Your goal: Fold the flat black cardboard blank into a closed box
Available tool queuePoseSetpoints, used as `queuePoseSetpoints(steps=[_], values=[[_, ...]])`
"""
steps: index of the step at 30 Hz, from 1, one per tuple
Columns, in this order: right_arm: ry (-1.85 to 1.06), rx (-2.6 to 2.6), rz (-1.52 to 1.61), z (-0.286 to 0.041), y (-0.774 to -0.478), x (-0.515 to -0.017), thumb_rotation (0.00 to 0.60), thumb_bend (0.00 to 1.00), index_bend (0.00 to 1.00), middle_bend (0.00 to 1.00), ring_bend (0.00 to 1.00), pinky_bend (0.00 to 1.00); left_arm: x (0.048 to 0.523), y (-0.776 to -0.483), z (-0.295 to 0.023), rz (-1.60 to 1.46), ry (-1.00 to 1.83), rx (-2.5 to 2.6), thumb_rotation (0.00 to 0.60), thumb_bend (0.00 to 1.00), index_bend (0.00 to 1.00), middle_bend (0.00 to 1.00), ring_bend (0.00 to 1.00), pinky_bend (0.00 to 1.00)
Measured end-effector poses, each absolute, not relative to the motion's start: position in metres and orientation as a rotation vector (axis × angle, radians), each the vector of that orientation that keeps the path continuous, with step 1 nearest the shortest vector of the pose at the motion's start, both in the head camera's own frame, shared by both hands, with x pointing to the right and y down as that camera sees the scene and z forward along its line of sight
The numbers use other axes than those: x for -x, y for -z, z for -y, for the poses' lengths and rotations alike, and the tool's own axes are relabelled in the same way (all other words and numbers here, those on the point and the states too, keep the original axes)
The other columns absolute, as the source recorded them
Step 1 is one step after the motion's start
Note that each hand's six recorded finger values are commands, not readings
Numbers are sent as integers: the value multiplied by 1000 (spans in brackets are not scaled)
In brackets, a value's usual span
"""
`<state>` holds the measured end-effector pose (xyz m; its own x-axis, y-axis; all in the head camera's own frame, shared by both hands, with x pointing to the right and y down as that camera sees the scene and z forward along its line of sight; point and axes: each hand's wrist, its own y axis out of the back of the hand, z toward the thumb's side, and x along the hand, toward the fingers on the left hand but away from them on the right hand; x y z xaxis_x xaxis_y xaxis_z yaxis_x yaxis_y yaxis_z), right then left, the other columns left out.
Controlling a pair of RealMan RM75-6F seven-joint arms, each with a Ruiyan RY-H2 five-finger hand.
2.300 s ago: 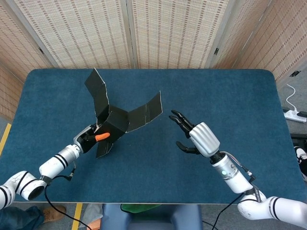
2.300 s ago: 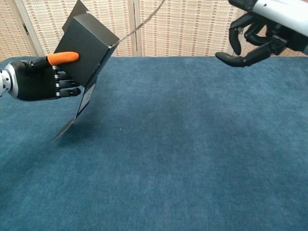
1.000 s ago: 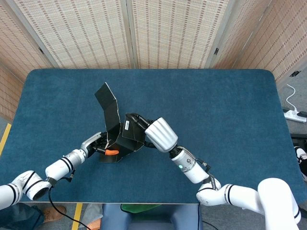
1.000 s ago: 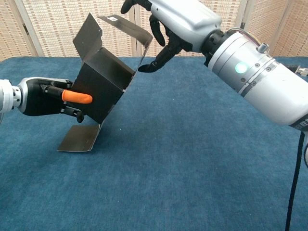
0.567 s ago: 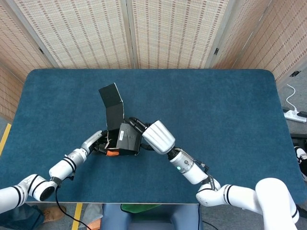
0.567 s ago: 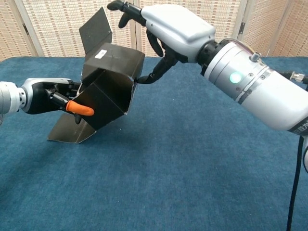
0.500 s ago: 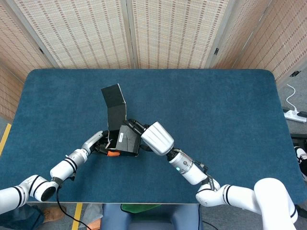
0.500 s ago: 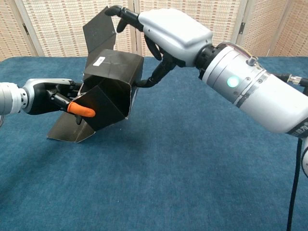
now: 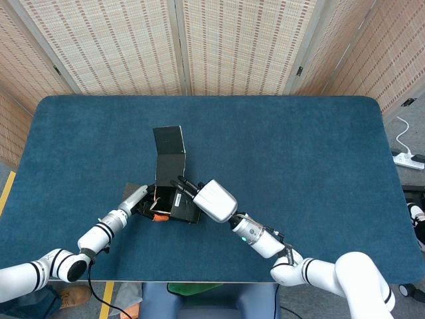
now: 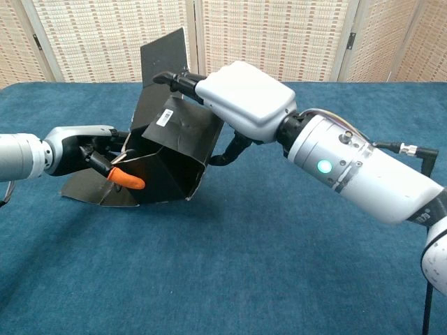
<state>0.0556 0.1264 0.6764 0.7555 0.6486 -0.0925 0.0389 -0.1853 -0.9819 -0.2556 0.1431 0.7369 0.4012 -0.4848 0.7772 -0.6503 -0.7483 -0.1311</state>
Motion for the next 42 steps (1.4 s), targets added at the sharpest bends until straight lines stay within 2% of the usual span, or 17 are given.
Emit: queuePoseSetpoints(steps=[14,19,23,28,35,42], values=[[-548,1662,562,-135,-686,-41,600,16,0,135,696,1000,242,-753,-154,1008,-1376,-2504,600,192,340,304,588,571],[-540,1651,536,-137,-691,-36,600,53,3,201,701,1000,241,-756,-154,1007,-1401,-2506,600,192,340,304,588,570],[-545,1640,509,-139,-697,-36,600,106,93,280,709,1000,242,-759,-155,1012,-1428,-2515,600,190,340,303,588,571],[-550,1644,486,-142,-704,-38,600,174,186,329,715,1000,242,-761,-156,1018,-1457,-2537,600,190,338,302,588,570],[-556,1650,474,-144,-710,-37,600,189,281,372,720,1000,238,-763,-158,1018,-1470,-2556,600,191,338,301,588,570],[-559,1653,477,-143,-711,-37,600,189,318,379,723,1000,236,-763,-158,1026,-1479,-2573,600,191,332,293,588,568]])
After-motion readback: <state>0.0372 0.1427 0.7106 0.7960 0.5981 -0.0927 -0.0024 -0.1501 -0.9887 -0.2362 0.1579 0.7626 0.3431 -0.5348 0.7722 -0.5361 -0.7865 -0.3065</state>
